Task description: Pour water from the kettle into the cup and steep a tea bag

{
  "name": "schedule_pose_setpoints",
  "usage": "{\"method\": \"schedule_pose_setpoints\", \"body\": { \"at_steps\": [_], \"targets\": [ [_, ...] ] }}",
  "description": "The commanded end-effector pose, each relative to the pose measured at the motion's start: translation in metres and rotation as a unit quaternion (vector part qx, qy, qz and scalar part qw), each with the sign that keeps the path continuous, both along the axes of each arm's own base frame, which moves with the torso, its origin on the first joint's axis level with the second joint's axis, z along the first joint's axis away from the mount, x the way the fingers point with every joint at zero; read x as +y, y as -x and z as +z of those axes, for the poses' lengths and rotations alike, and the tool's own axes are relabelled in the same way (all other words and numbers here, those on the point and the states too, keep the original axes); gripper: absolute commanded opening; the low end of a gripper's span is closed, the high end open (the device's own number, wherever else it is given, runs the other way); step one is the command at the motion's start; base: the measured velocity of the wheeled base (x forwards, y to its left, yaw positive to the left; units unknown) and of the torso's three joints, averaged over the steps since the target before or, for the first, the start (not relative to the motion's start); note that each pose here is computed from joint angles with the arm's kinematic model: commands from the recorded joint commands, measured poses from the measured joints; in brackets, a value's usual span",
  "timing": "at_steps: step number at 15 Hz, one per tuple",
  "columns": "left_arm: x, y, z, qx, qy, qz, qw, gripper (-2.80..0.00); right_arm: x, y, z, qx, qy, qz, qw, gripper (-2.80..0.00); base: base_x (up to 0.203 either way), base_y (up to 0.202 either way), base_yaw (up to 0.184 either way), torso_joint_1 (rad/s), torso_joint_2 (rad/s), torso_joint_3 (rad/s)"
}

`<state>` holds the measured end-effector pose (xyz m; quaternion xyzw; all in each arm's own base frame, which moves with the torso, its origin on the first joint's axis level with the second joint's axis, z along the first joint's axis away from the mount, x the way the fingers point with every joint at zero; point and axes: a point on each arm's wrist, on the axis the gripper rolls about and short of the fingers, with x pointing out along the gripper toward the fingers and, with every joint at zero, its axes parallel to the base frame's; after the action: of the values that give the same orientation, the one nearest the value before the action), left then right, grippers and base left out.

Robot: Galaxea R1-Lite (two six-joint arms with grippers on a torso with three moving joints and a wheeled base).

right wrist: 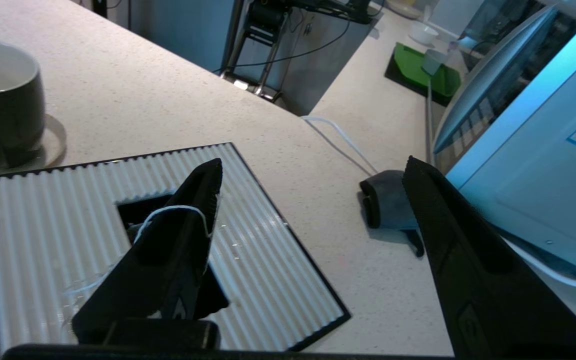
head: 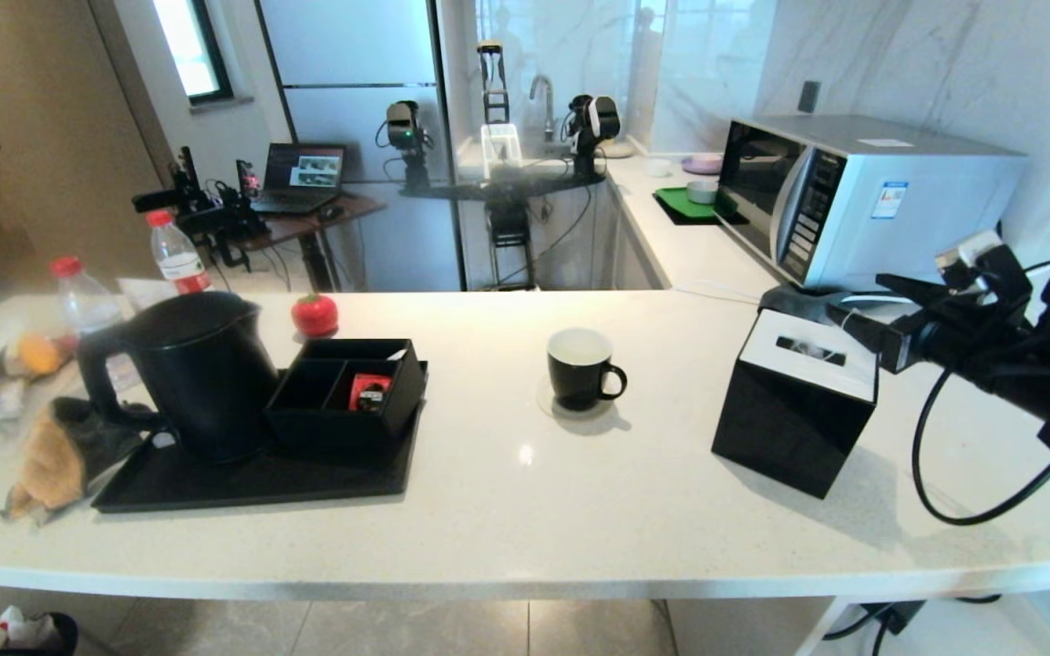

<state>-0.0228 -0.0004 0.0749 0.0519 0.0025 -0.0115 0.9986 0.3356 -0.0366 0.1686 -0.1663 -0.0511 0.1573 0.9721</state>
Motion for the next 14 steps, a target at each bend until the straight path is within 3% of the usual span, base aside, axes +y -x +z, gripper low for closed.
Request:
{"method": "schedule_pose_setpoints", "body": {
  "at_steps": [1,14],
  "targets": [
    [0.000,0.000,0.000,0.000,0.000,0.000,1.0000,-2.80,-0.003,-0.003,0.001,-0.008,0.007,-0.002,1.000,0.00,0.000,0.000,0.000,0.000,0.00,0.000],
    [0.000,0.000,0.000,0.000,0.007,0.000,1.0000,-2.80,-0.039,-0.001,-0.003,-0.015,0.047,-0.057,0.997,0.00,0.000,0.000,0.000,0.000,0.00,0.000]
  ]
}}
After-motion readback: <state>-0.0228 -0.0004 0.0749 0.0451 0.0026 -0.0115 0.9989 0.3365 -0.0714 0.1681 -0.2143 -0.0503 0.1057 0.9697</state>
